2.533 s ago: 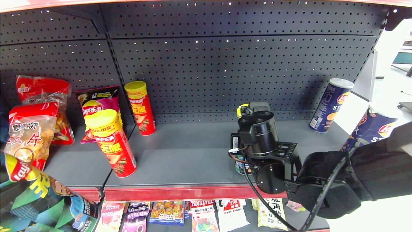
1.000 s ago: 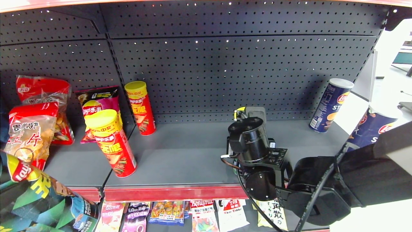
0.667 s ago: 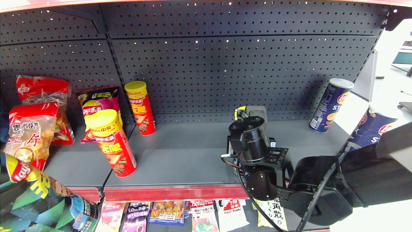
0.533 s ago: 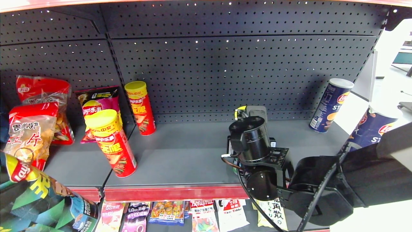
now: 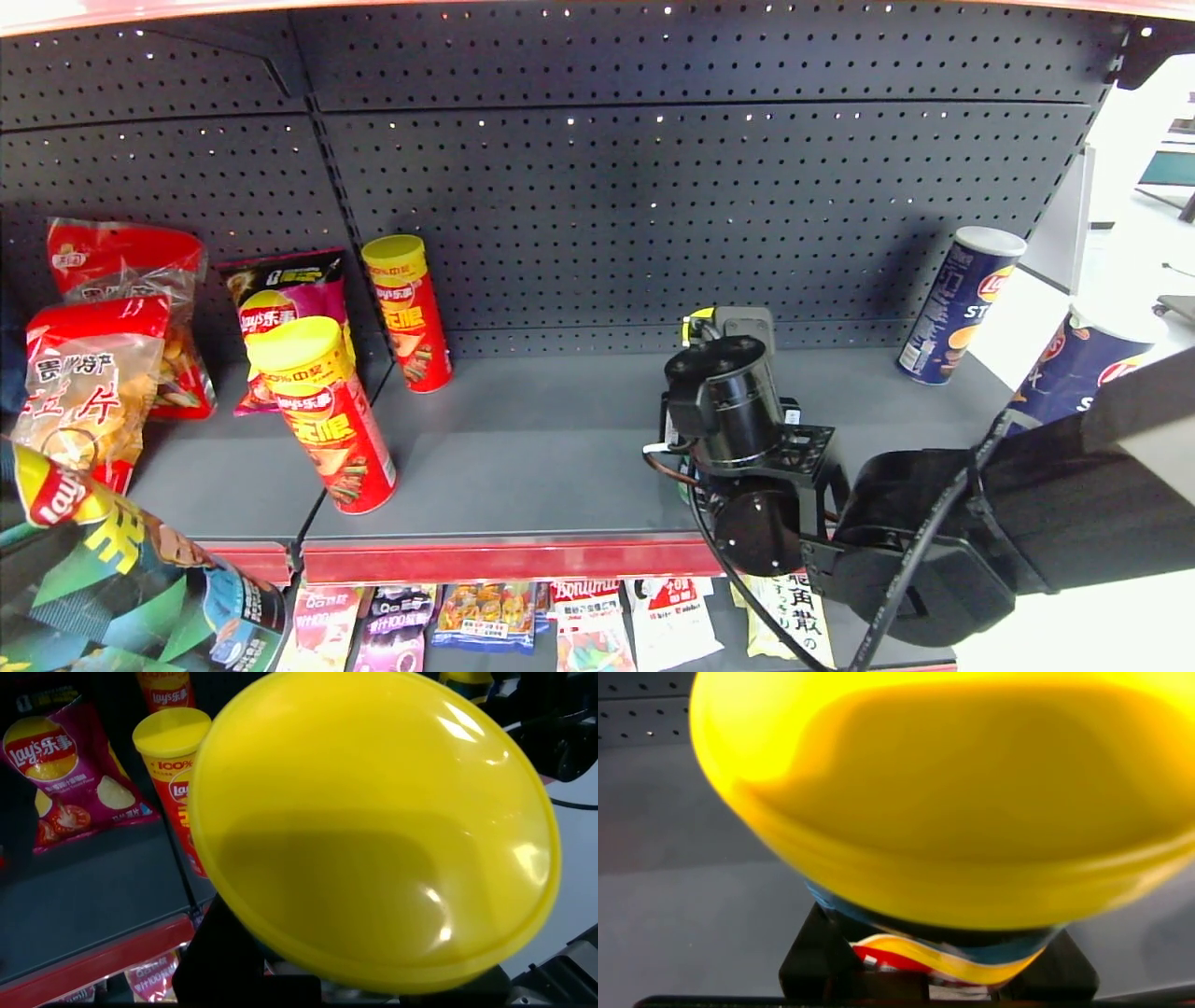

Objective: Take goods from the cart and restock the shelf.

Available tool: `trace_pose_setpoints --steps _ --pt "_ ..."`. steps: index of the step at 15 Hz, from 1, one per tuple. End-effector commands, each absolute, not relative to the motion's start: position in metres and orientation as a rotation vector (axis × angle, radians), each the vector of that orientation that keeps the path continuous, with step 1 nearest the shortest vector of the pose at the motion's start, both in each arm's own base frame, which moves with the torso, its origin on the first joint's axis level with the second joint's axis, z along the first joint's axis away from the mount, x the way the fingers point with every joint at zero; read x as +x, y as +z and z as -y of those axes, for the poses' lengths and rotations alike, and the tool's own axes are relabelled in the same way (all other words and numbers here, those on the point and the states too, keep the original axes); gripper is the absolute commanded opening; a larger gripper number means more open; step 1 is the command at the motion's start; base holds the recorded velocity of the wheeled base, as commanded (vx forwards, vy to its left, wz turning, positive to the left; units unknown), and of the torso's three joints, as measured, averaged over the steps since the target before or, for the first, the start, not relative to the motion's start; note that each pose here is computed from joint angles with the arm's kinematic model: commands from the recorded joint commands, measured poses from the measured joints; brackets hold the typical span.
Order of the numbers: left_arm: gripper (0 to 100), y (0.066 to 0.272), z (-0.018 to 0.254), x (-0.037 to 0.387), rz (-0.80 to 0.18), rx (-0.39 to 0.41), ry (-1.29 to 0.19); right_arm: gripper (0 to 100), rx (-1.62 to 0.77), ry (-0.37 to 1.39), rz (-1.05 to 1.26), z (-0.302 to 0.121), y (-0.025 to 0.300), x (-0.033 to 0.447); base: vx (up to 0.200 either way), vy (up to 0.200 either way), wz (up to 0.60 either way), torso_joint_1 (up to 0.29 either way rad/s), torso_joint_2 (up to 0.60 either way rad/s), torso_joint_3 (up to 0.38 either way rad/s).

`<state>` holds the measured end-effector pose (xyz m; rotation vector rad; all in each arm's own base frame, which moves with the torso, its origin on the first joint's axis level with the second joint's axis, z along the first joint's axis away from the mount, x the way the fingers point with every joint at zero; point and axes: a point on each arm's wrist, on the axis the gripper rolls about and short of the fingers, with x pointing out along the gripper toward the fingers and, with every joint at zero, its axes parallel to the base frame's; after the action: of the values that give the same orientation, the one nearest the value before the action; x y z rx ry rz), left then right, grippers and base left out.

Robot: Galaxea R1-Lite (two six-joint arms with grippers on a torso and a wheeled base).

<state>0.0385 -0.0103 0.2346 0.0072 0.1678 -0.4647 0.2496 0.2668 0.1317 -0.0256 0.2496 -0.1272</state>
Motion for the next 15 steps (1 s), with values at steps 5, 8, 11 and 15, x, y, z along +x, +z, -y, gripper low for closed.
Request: trace_pose_setpoints --steps 5,8,11,15 --pt "0 0.2338 0.0103 0.0389 -0.172 0.006 -0.465 0 -0.027 -0.133 -0.254 -0.2674 0.1284 0.2527 0.000 0.000 0.00 0.000 0.00 0.000" --pt "0 0.2339 0.0103 0.0386 -0.170 0.007 -0.465 0 -0.033 -0.132 -0.258 -0.2696 0.1244 0.2531 0.000 0.000 0.00 0.000 0.00 0.000" --pt "0 0.2334 0.0103 0.0386 -0.172 0.006 -0.466 100 -0.029 -0.132 -0.258 -0.2699 0.1244 0.2527 0.000 0.000 0.00 0.000 0.00 0.000" --pt "0 0.2332 0.0103 0.0390 -0.175 0.005 -0.466 100 -0.015 -0.123 -0.252 -0.2713 0.1278 0.2487 0.000 0.000 0.00 0.000 0.00 0.000"
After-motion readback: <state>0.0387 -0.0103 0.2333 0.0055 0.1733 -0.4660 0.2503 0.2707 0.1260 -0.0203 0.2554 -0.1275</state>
